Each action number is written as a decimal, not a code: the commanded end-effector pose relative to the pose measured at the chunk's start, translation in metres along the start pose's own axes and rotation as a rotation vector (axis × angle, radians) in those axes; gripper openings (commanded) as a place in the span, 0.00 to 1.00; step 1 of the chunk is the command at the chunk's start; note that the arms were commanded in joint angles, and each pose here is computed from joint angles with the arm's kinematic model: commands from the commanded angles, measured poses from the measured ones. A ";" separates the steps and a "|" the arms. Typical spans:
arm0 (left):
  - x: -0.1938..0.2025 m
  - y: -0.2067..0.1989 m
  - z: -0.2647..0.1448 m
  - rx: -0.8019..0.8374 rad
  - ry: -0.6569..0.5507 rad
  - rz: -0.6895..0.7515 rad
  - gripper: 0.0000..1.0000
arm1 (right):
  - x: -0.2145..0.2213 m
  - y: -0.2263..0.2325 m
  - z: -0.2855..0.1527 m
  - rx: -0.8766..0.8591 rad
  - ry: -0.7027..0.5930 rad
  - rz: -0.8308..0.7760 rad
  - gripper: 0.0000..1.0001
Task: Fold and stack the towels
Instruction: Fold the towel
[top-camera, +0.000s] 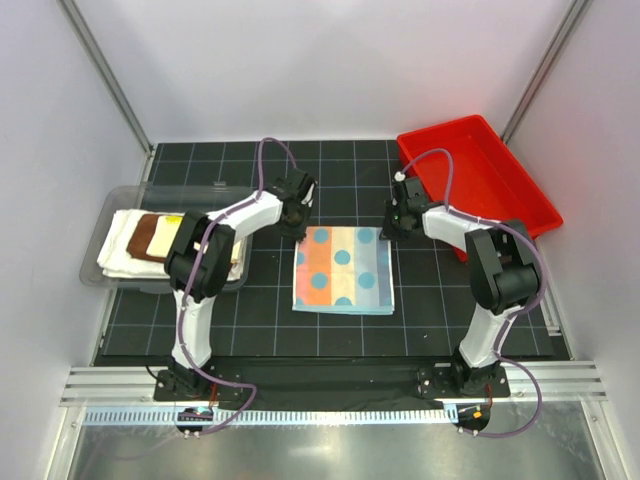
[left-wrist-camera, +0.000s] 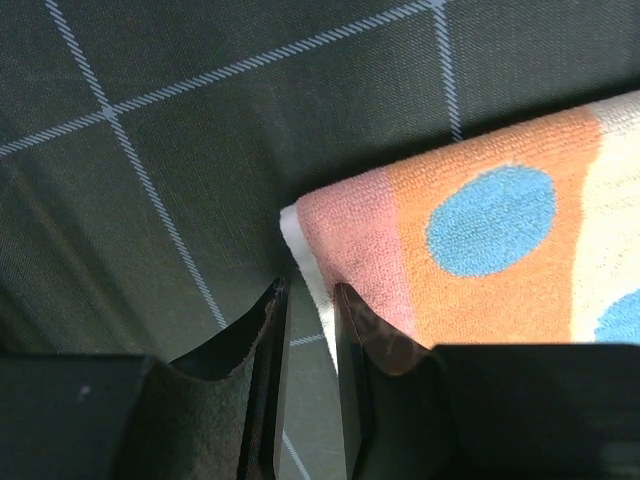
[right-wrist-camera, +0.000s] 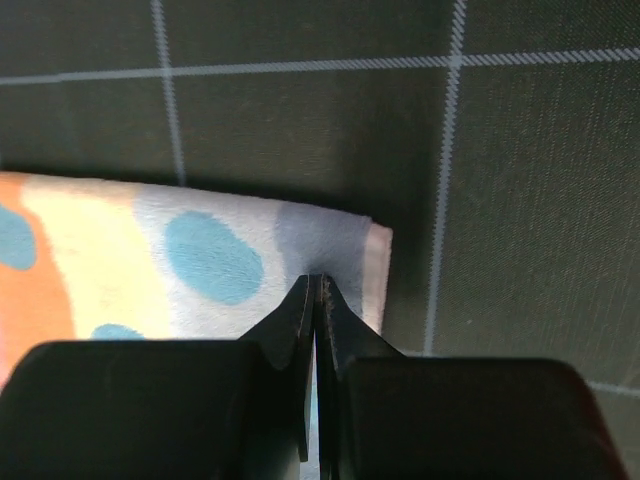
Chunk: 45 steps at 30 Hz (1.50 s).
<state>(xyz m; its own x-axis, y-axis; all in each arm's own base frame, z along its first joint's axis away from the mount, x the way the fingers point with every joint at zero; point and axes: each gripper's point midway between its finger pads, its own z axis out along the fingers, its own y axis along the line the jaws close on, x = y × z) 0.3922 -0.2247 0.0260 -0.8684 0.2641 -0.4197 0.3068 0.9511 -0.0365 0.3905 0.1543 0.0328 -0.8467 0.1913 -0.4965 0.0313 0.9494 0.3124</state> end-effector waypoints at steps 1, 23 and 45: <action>-0.016 0.012 -0.003 -0.039 -0.025 0.007 0.28 | -0.024 -0.009 0.002 0.018 -0.060 -0.076 0.05; -0.040 -0.004 -0.030 0.411 0.001 0.383 0.40 | -0.030 0.007 -0.019 -0.382 0.208 -0.534 0.53; -0.038 -0.001 -0.001 0.517 0.065 0.552 0.39 | -0.036 -0.013 0.008 -0.479 0.351 -0.634 0.49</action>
<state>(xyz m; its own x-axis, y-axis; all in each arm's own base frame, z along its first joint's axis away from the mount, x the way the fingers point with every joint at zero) 0.4194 -0.2331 0.0336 -0.5737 0.7066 -0.4143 0.8179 0.5218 -0.2426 0.4178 0.1365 0.0284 -0.7726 -0.4873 -0.4070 -0.6320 0.6512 0.4201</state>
